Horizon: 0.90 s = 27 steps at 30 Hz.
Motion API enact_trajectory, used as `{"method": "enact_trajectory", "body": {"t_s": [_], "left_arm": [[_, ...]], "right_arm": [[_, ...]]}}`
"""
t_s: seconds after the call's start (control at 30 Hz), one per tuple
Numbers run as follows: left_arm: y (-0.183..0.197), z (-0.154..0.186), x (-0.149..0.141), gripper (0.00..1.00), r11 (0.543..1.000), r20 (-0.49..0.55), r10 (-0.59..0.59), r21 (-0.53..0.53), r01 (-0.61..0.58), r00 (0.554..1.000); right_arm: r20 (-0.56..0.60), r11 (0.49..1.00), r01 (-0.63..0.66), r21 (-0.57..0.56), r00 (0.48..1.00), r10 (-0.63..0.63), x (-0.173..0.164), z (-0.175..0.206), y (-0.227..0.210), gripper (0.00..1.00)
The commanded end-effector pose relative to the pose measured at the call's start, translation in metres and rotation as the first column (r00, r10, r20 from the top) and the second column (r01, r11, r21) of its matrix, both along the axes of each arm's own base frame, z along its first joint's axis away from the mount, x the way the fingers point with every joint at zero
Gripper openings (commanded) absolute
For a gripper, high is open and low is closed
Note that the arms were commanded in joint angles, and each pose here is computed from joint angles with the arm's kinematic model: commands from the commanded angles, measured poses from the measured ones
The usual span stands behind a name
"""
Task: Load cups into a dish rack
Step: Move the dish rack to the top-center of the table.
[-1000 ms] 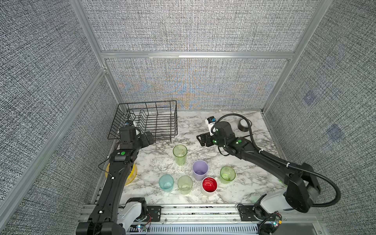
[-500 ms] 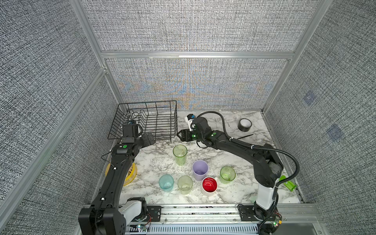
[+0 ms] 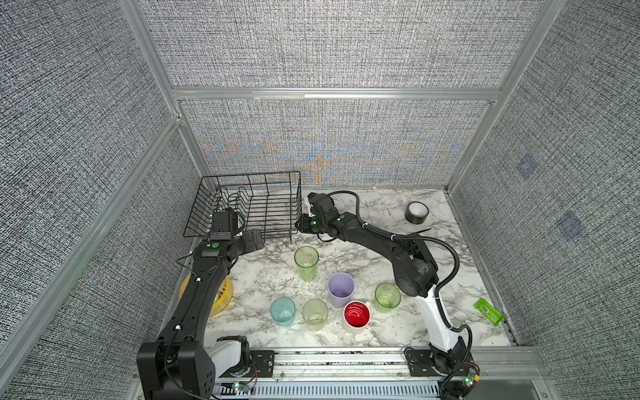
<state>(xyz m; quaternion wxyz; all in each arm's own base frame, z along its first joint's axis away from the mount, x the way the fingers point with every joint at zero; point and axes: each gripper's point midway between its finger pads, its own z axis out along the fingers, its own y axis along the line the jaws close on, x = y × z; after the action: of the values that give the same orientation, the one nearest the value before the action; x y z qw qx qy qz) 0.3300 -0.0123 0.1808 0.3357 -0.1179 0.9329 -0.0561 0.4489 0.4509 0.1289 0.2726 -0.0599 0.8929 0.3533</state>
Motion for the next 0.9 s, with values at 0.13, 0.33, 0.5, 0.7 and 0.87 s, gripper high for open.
{"method": "enact_trajectory", "body": {"t_s": [0.13,0.33,0.5,0.7,0.87], "left_arm": [[0.000,-0.001,-0.002,0.99,1.000,-0.018,-0.014,0.006,0.014,1.000],[-0.003,-0.001,-0.001,0.99,1.000,-0.018,-0.020,-0.007,0.020,1.000],[-0.006,-0.004,0.000,0.99,0.999,-0.028,-0.026,-0.023,0.025,0.999],[-0.008,-0.002,0.003,0.99,0.999,-0.032,-0.034,-0.033,0.033,0.999],[-0.018,-0.002,0.006,0.99,0.995,-0.034,-0.068,-0.082,0.065,0.997]], "right_arm": [[-0.067,0.999,0.013,0.038,0.998,-0.010,-0.002,0.009,-0.003,0.08],[-0.075,0.996,0.080,0.031,0.994,-0.077,-0.007,0.025,-0.030,0.01],[-0.066,0.986,0.165,0.019,0.984,-0.164,-0.007,0.035,-0.073,0.00],[-0.079,0.968,0.250,-0.015,0.965,-0.250,-0.010,0.033,-0.133,0.00],[-0.097,0.954,0.296,-0.044,0.949,-0.299,-0.021,0.028,-0.187,0.00]]}}
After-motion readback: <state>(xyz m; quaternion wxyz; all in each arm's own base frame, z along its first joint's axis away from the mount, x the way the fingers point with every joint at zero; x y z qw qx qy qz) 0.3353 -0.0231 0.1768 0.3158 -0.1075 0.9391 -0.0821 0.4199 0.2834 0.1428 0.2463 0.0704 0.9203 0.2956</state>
